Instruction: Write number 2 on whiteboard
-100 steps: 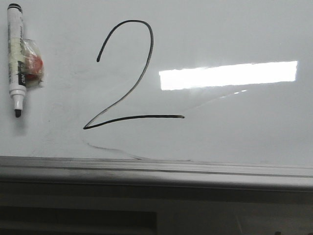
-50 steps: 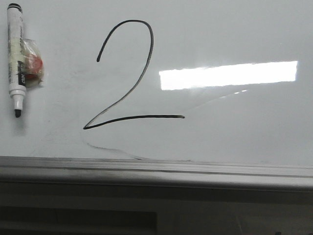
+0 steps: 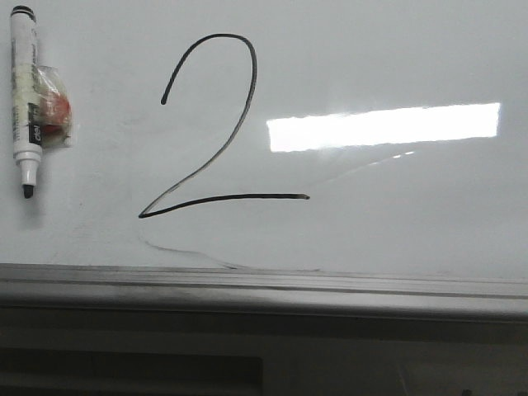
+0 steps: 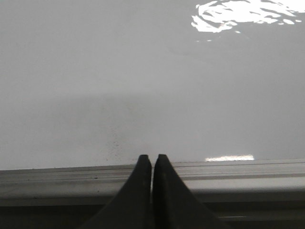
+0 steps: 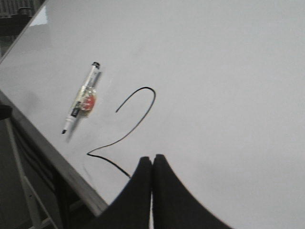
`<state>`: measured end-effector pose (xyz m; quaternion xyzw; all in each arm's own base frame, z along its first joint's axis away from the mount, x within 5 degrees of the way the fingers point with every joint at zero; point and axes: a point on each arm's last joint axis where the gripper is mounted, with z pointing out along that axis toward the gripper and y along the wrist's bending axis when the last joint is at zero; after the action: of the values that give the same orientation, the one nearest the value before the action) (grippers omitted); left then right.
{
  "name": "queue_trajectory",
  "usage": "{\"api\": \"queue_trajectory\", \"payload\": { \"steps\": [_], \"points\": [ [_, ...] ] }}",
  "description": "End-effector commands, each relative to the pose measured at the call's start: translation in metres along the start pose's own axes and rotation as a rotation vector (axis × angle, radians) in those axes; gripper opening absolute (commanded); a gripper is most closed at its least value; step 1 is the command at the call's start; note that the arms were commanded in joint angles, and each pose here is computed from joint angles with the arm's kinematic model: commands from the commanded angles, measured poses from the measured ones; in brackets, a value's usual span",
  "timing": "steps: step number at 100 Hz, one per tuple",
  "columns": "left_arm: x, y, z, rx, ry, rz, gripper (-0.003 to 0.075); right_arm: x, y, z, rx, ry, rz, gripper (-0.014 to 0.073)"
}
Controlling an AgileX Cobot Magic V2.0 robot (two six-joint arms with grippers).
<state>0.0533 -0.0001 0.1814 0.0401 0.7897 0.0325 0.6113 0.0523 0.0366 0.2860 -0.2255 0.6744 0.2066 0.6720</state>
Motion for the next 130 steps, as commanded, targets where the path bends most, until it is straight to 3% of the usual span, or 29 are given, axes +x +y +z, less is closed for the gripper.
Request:
{"api": "queue_trajectory", "payload": {
  "steps": [1, 30, 51, 64, 73, 81, 130],
  "points": [
    [0.005, 0.0, 0.001, -0.006, -0.036, 0.003, -0.0019, -0.015, -0.006, 0.0, 0.086, -0.092, -0.009, -0.006],
    [0.005, 0.0, 0.001, -0.006, -0.036, 0.003, -0.0019, -0.006, -0.037, -0.011, 0.607, -0.052, -0.019, -0.006],
    [0.005, 0.0, 0.001, -0.006, -0.036, 0.003, -0.0019, 0.035, -0.039, -0.027, 0.819, -0.037, -0.021, -0.006],
    [0.005, 0.0, 0.001, -0.006, -0.036, 0.003, -0.0019, 0.067, -0.035, -0.03, 0.838, -0.029, -0.018, -0.006],
    [0.004, 0.0, 0.001, -0.006, -0.039, 0.003, -0.0019, 0.096, -0.038, -0.026, 0.831, 0.046, 0.052, -0.006],
    [0.004, 0.0, 0.001, -0.006, -0.039, 0.003, -0.0019, 0.111, -0.037, -0.028, 0.844, 0.199, 0.13, -0.006],
    [0.004, 0.0, 0.001, -0.006, -0.039, 0.003, -0.0019, 0.11, -0.037, -0.028, 0.843, 0.19, 0.124, -0.006]
  ]
}}
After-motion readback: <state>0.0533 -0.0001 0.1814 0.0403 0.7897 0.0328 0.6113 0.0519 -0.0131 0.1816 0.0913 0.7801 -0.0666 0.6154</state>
